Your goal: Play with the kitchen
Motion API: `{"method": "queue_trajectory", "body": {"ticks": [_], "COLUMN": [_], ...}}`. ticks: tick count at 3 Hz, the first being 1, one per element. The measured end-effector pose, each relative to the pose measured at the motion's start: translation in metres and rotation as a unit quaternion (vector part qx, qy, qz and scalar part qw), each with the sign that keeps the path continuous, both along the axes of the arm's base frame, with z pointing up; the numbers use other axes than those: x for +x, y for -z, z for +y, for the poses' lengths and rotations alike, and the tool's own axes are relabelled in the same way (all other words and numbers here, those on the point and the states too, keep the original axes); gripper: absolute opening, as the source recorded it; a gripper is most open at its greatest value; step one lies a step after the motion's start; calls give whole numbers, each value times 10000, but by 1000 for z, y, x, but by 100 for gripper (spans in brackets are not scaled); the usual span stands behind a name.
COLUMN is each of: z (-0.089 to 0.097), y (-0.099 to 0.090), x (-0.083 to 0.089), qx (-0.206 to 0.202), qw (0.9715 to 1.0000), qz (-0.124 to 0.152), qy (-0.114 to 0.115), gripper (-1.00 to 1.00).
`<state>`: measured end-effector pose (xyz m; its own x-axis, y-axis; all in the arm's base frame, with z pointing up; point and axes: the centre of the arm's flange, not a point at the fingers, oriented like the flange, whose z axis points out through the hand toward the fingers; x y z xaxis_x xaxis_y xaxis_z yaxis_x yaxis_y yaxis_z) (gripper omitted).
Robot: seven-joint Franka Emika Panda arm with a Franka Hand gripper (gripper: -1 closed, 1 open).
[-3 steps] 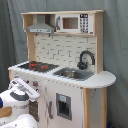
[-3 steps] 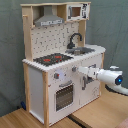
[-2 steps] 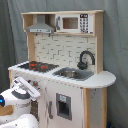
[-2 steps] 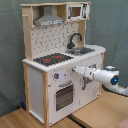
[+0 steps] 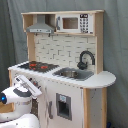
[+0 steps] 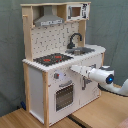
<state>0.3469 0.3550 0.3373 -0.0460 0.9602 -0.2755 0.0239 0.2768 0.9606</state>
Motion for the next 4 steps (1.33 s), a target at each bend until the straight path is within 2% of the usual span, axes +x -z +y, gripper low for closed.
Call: {"method": "queue_trajectory", "body": {"ticks": [1, 2, 3, 4], "z": [0, -2, -2, -2], "y": [0, 1, 1, 1], "x": [0, 0, 0, 0], "qx": [10, 352, -182, -688], "qw": [10000, 9994, 9998, 9976], "qz": [1, 20, 18, 1], "qy": [5, 35, 17, 3], "gripper": [-100, -100, -100, -100]}}
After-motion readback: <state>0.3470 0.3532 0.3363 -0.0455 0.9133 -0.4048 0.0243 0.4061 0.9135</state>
